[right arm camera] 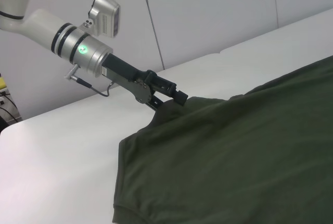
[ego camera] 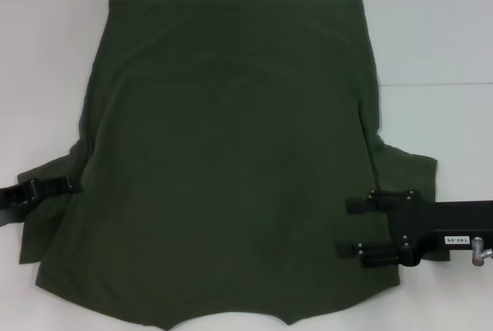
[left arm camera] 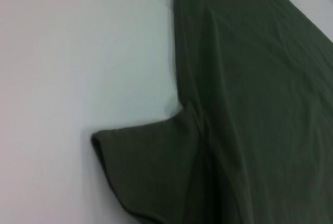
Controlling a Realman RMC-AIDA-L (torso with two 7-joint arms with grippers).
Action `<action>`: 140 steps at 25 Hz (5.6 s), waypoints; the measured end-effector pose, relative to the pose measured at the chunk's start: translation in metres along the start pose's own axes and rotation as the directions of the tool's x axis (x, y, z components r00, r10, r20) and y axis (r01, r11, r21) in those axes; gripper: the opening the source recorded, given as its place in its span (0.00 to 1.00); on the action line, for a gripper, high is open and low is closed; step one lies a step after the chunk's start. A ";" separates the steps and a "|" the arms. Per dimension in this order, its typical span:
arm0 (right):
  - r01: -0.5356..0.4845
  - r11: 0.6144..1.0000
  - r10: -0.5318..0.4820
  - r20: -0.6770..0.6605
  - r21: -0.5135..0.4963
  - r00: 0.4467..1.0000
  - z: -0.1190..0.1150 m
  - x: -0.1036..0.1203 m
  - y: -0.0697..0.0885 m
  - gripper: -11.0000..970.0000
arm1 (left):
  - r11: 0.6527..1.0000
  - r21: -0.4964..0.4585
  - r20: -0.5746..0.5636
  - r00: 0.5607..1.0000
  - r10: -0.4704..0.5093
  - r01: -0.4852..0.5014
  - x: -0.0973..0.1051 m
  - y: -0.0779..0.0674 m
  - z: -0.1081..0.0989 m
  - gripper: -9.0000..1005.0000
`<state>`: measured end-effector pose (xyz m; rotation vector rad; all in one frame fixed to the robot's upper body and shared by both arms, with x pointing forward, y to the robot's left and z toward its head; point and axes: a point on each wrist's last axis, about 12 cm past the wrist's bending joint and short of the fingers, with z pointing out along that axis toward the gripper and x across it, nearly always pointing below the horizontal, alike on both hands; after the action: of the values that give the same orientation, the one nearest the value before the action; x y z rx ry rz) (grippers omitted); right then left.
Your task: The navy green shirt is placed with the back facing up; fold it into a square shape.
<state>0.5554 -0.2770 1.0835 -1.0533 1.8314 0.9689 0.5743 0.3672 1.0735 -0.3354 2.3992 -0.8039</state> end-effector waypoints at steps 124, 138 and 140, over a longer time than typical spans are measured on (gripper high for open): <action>0.012 1.000 -0.012 -0.029 0.014 1.000 0.009 -0.001 -0.003 0.93 | 0.952 -0.108 -0.043 0.958 0.283 -0.286 -0.051 -0.162 0.102 0.71; 0.006 1.000 -0.006 -0.034 0.012 0.999 0.012 -0.002 -0.003 0.93 | 0.685 -0.161 -0.066 0.700 0.711 -0.711 -0.053 -0.208 0.110 0.94; 0.001 1.000 -0.001 -0.036 0.012 0.999 0.012 -0.002 -0.003 0.93 | 0.692 -0.170 -0.047 0.707 0.706 -0.702 -0.056 -0.205 0.107 0.94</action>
<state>0.5619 -0.2668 1.0795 -1.0699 1.8633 0.9429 0.6933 0.1783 1.1552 0.5100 2.2929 -0.2192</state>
